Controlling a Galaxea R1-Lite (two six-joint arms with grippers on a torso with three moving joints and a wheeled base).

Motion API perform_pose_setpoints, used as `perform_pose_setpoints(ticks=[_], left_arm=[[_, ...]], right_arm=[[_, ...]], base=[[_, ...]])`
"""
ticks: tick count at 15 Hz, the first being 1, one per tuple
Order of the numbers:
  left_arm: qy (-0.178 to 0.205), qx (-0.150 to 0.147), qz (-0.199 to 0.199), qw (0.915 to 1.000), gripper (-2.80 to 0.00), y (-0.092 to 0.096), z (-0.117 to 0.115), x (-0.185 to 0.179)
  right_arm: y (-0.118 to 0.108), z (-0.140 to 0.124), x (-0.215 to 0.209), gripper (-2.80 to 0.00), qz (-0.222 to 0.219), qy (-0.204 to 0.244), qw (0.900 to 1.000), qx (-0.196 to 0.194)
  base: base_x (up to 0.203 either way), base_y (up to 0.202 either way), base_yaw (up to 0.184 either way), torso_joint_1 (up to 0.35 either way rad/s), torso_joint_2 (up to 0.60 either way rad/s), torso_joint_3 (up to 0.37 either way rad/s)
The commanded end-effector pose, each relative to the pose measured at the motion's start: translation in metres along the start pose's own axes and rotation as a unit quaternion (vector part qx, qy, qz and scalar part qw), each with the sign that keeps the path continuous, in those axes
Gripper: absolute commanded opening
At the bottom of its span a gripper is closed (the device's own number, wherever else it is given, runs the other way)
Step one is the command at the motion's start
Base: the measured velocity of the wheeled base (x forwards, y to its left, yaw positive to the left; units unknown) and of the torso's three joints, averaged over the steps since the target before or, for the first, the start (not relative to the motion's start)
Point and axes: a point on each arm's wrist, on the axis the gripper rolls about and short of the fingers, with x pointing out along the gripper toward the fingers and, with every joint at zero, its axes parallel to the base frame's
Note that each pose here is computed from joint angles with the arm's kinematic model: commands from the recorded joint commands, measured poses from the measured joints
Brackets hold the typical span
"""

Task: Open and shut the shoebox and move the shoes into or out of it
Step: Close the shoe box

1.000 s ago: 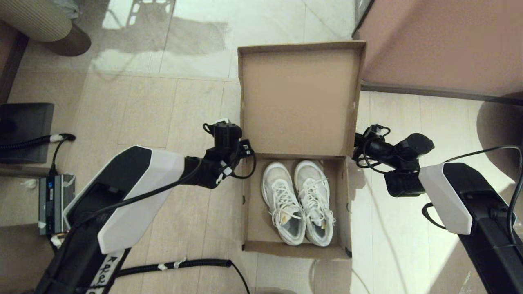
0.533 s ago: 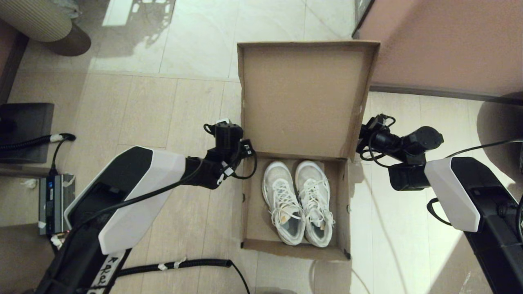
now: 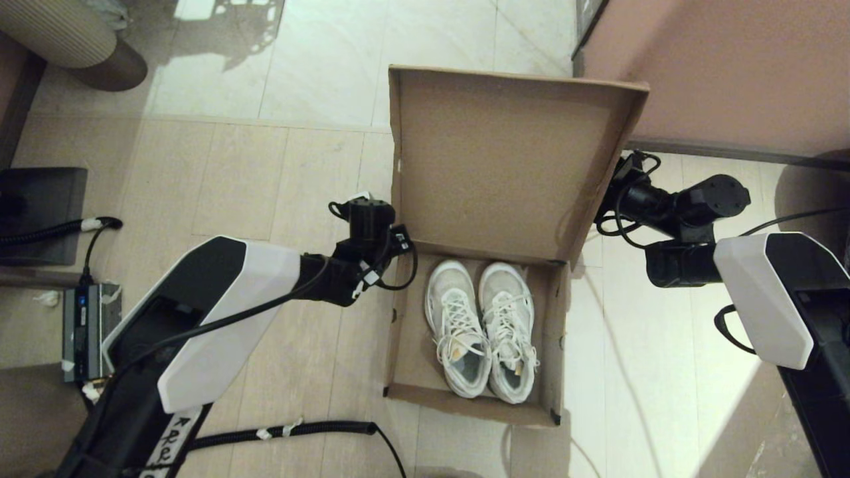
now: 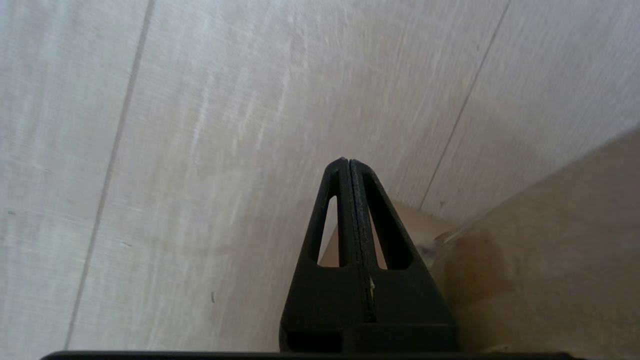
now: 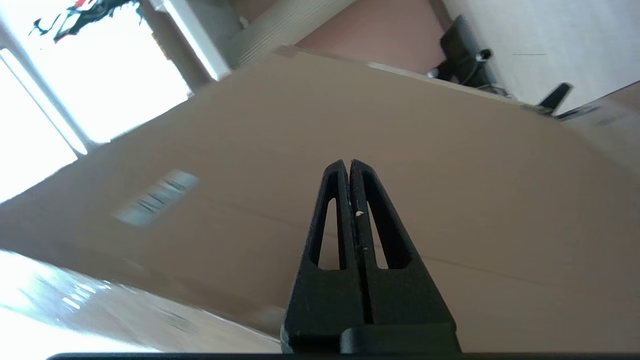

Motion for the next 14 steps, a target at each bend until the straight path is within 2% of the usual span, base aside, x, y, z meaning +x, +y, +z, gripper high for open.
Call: perform_pose_setpoints(ticks=[1,5,8,12,14], left_arm=[[-0.026,-0.009,-0.001,0.9996,-2.80,-0.005,0.025,-0.010],[-0.068,-0.023,0.000,0.9975,-2.80,-0.010,0.080,-0.038],[-0.079,-0.026,0.017,0.9964,-2.80,-0.006,0.095,-0.049],[-0.114,-0.039,0.037,0.9920,-2.80,0.000,0.138,-0.077],[-0.100,-0.034,0.043,0.9935,-2.80,0.004,0.156,-0.108]], right_arm=[[0.022,-0.003,0.004,-2.80,0.007,0.008,1.000,-0.013],[0.030,-0.004,0.007,-2.80,0.011,0.011,1.000,-0.020],[0.036,-0.006,0.008,-2.80,0.012,0.014,1.000,-0.022],[0.067,-0.012,0.014,-2.80,0.020,0.024,0.999,-0.024],[0.077,-0.015,0.016,-2.80,0.018,0.034,0.999,-0.027]], base=[[0.000,0.000,0.000,0.000,0.00,0.000],[0.000,0.000,0.000,0.000,0.00,0.000],[0.000,0.000,0.000,0.000,0.00,0.000],[0.000,0.000,0.000,0.000,0.00,0.000],[0.000,0.000,0.000,0.000,0.00,0.000]])
